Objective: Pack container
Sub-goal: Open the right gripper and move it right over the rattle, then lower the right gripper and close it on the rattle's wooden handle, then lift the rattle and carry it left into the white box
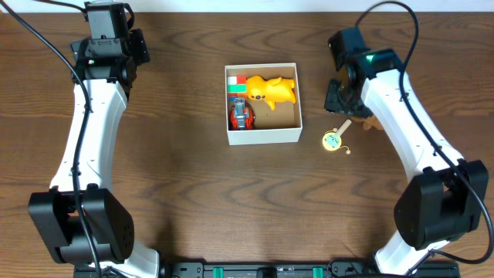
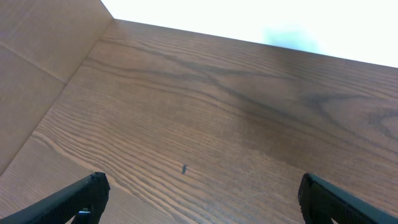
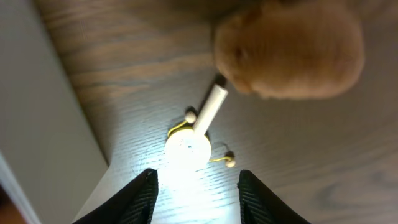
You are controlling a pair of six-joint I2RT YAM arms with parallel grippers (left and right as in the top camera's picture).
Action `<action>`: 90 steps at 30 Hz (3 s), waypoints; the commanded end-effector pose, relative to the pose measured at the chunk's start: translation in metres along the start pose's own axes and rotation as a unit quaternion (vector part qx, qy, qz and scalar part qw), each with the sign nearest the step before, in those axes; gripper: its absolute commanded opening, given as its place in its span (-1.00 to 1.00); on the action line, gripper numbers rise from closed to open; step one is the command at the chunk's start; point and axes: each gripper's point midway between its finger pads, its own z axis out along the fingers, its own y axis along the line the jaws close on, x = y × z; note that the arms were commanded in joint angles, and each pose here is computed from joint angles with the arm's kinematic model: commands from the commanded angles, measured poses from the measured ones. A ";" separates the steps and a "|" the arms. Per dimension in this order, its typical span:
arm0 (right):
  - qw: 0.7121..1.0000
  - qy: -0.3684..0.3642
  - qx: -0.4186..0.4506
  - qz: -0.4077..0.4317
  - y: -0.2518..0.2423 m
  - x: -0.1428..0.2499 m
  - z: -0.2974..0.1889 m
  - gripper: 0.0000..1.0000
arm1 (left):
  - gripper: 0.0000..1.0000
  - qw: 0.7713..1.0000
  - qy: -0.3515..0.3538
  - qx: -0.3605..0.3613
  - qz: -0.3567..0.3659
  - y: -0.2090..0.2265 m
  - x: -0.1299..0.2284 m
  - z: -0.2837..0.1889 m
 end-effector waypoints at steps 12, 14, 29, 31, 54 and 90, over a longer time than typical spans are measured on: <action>0.981 -0.025 0.028 0.189 -0.018 0.016 0.073 -0.18 | 0.96 1.000 -0.015 -0.003 -0.009 0.005 -0.012 -0.009; 0.980 -0.037 0.032 0.195 -0.023 0.013 0.077 -0.18 | 0.96 1.000 -0.015 -0.003 -0.009 0.005 -0.011 -0.009; 0.974 -0.030 0.036 0.221 -0.037 0.010 0.111 -0.16 | 0.96 1.000 -0.015 -0.003 -0.009 0.005 -0.012 -0.009; 0.975 -0.020 0.031 0.220 -0.033 0.013 0.117 -0.16 | 0.96 1.000 -0.015 -0.003 -0.009 0.005 -0.012 -0.009; 0.981 0.020 -0.039 0.189 0.003 0.016 0.140 -0.98 | 0.96 1.000 -0.015 -0.003 -0.009 0.005 -0.012 -0.009; 0.937 -0.247 -0.162 -0.188 0.167 -0.094 -0.078 -0.98 | 0.96 1.000 -0.015 -0.003 -0.009 0.005 -0.012 -0.009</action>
